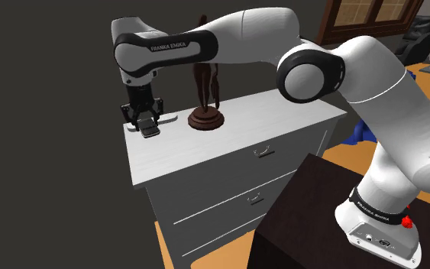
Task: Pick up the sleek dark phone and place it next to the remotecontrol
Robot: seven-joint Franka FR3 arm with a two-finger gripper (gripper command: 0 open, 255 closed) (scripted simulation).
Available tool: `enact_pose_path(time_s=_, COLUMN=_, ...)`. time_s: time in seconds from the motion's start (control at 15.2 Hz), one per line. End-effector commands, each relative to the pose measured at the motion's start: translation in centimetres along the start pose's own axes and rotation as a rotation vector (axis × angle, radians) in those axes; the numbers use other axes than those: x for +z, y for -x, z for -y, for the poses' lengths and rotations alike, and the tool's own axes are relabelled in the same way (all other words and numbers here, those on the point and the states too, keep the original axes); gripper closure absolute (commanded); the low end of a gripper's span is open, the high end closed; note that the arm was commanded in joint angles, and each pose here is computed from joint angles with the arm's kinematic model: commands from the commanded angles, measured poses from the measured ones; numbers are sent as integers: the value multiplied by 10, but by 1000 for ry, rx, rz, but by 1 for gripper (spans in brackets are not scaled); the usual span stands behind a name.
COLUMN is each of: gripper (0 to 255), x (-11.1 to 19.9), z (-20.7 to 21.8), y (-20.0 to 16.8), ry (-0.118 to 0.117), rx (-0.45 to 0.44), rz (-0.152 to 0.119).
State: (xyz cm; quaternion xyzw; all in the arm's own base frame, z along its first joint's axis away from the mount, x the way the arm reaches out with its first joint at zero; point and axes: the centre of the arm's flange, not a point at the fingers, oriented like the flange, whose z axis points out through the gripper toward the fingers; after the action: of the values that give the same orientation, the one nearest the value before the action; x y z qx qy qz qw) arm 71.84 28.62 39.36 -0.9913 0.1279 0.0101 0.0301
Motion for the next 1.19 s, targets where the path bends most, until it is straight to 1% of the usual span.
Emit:
enact_pose_path(time_s=0.0, gripper=255, x=11, z=-1, y=0, ry=0, rx=0, rz=-1)
enact_pose_path(time_s=0.46, gripper=255, x=50, z=-3, y=-1, ry=0, rx=0, rz=-1)
enact_pose_path(time_s=0.99, gripper=255, x=50, z=-3, y=-1, ry=0, rx=0, rz=-1)
enact_pose_path(time_s=1.06, gripper=0, x=50, z=-3, y=-1, ry=0, rx=0, rz=-1)
enact_pose_path(time_s=1.12, gripper=0, x=50, z=-3, y=-1, ry=0, rx=0, rz=-1)
